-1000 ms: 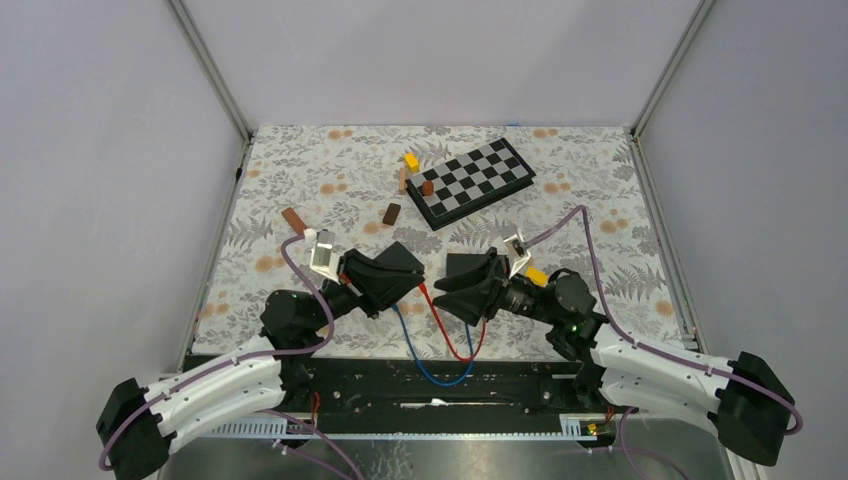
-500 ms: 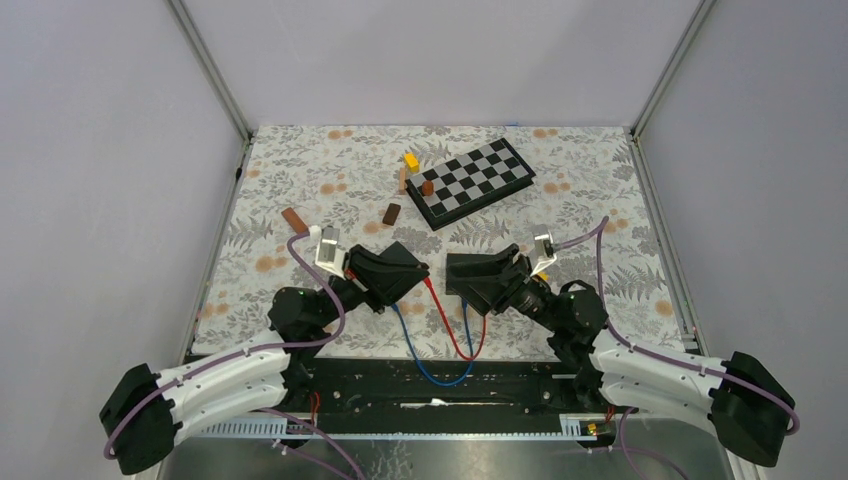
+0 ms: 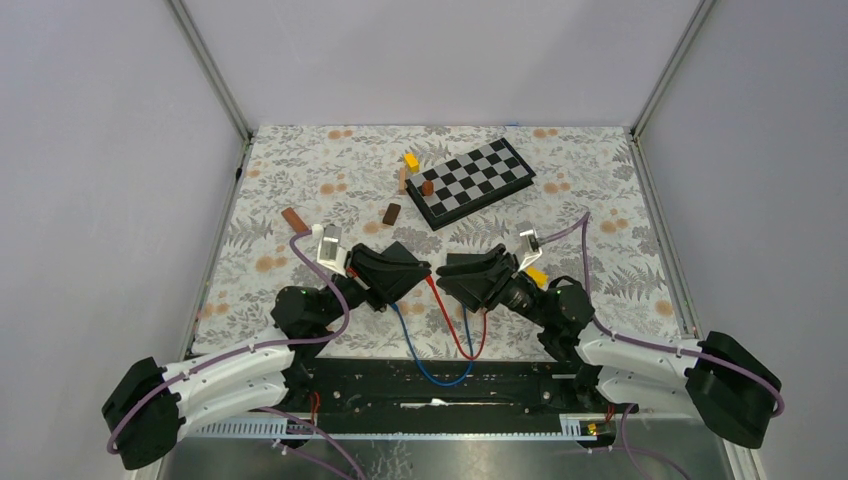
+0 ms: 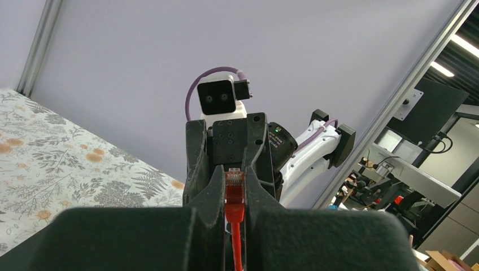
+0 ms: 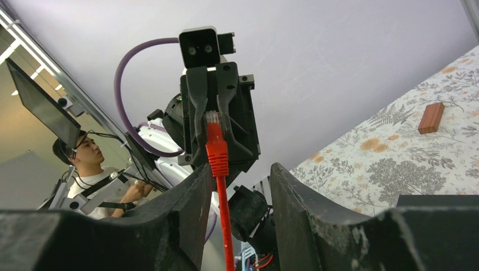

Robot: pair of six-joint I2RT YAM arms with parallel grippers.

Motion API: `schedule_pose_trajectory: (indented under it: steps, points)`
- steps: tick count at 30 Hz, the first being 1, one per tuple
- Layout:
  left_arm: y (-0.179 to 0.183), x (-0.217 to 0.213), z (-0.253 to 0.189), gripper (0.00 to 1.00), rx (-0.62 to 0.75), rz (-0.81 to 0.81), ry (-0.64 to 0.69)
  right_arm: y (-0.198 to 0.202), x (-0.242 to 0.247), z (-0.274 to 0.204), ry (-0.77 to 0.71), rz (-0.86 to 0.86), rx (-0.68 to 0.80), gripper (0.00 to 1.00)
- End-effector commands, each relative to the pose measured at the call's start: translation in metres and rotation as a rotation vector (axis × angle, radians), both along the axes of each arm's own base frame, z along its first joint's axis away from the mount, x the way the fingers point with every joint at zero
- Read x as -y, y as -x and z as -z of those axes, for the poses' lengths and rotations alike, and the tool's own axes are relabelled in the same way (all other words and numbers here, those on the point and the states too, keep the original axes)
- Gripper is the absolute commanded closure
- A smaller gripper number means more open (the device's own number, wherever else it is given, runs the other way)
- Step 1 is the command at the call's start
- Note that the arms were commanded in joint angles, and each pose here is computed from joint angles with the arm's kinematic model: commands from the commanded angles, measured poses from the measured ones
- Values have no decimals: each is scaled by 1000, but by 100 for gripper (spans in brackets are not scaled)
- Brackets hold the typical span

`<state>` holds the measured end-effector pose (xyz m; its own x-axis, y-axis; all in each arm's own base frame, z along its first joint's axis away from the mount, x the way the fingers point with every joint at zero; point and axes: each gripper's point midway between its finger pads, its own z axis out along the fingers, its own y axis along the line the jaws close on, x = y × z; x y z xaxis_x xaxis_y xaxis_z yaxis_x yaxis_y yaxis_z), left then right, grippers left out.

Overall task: Insert the plug into the switch port
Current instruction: Insert the connector into the switch port.

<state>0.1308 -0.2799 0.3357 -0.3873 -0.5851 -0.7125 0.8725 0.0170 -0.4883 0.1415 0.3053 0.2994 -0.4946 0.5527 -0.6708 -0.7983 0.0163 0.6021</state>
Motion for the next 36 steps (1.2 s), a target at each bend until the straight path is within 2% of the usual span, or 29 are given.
schedule_pose_trajectory:
  steps: [1,14,20,32,36]
  points:
    - [3,-10,-31,100,62,-22,93,10,4,-41,-110,-42,83,51]
    - [-3,-10,-35,100,52,-38,119,11,-6,-45,-138,-99,69,53]
    - [-4,-9,-33,100,47,-37,119,13,-6,-46,-143,-107,72,57]
    - [-6,-9,-32,100,42,-43,120,15,-10,-41,-144,-143,53,53]
    - [-6,-9,-29,100,36,-43,114,15,-10,-42,-155,-144,50,66]
